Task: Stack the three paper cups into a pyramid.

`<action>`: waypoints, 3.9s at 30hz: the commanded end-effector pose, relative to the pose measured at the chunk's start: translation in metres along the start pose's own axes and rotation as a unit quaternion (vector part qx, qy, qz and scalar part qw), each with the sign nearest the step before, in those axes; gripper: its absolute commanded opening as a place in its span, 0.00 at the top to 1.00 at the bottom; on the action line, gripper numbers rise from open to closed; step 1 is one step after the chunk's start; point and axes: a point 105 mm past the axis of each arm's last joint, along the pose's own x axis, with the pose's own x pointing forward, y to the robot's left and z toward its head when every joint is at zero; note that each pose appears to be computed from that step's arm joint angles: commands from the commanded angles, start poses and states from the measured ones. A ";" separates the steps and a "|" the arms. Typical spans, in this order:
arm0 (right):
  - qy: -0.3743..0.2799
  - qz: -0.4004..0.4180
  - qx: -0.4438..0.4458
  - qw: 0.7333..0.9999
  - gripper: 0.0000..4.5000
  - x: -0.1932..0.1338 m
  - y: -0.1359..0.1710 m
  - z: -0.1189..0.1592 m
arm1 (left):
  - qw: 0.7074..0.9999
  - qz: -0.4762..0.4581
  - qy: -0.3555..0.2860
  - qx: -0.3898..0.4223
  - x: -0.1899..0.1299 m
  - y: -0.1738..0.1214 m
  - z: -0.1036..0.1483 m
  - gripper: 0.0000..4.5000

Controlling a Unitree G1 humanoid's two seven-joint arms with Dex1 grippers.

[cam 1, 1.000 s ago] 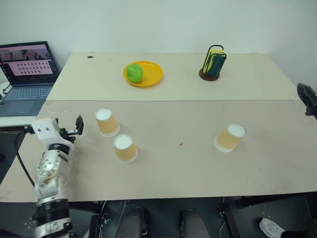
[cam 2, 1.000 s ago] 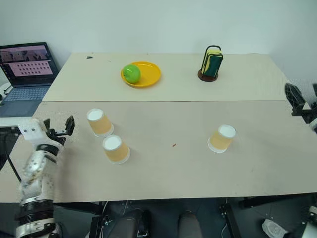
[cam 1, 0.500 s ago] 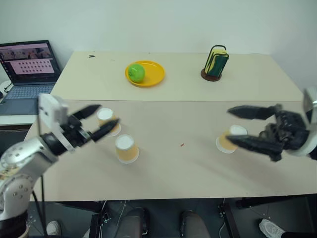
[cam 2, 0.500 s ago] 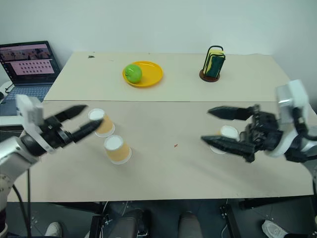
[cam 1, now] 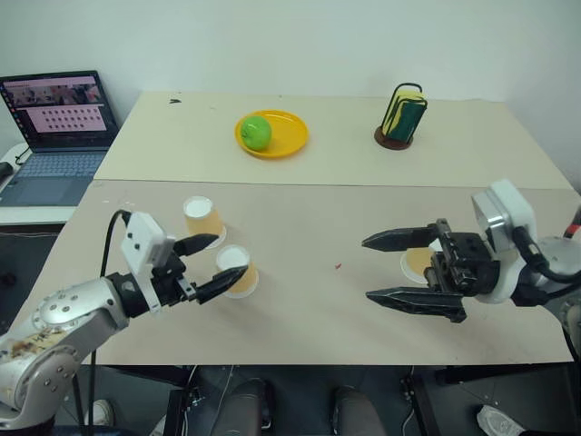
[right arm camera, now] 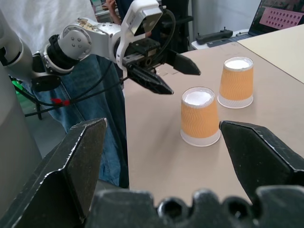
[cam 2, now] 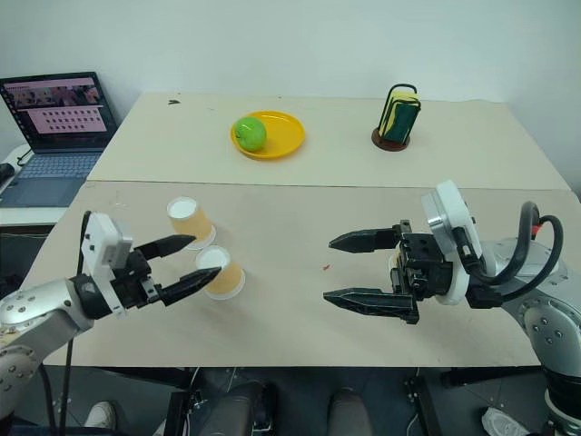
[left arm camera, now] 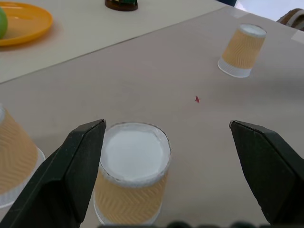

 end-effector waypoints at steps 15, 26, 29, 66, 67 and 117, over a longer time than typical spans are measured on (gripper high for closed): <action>-0.021 -0.008 -0.033 0.999 0.00 0.004 0.001 0.013 | 0.998 0.052 0.004 0.045 0.003 0.024 -0.022 0.01; 0.069 -0.077 -0.105 0.989 0.00 -0.001 -0.012 -0.010 | 0.999 0.024 -0.008 0.039 0.027 0.017 -0.025 0.01; 0.072 -0.078 -0.108 0.988 0.00 -0.002 -0.010 -0.012 | 0.999 0.017 -0.005 0.039 0.029 0.017 -0.025 0.01; 0.084 -0.135 -0.105 0.982 0.00 -0.014 -0.019 -0.017 | 0.980 -0.134 -0.086 0.122 0.114 -0.033 0.026 0.49; 0.084 -0.139 -0.107 0.981 0.00 -0.015 -0.018 -0.016 | 0.977 -0.150 -0.086 0.128 0.122 -0.038 0.024 0.49; 0.065 -0.174 -0.124 0.975 0.00 -0.021 -0.011 -0.001 | 0.970 -0.156 -0.038 0.185 0.140 -0.017 0.033 0.02</action>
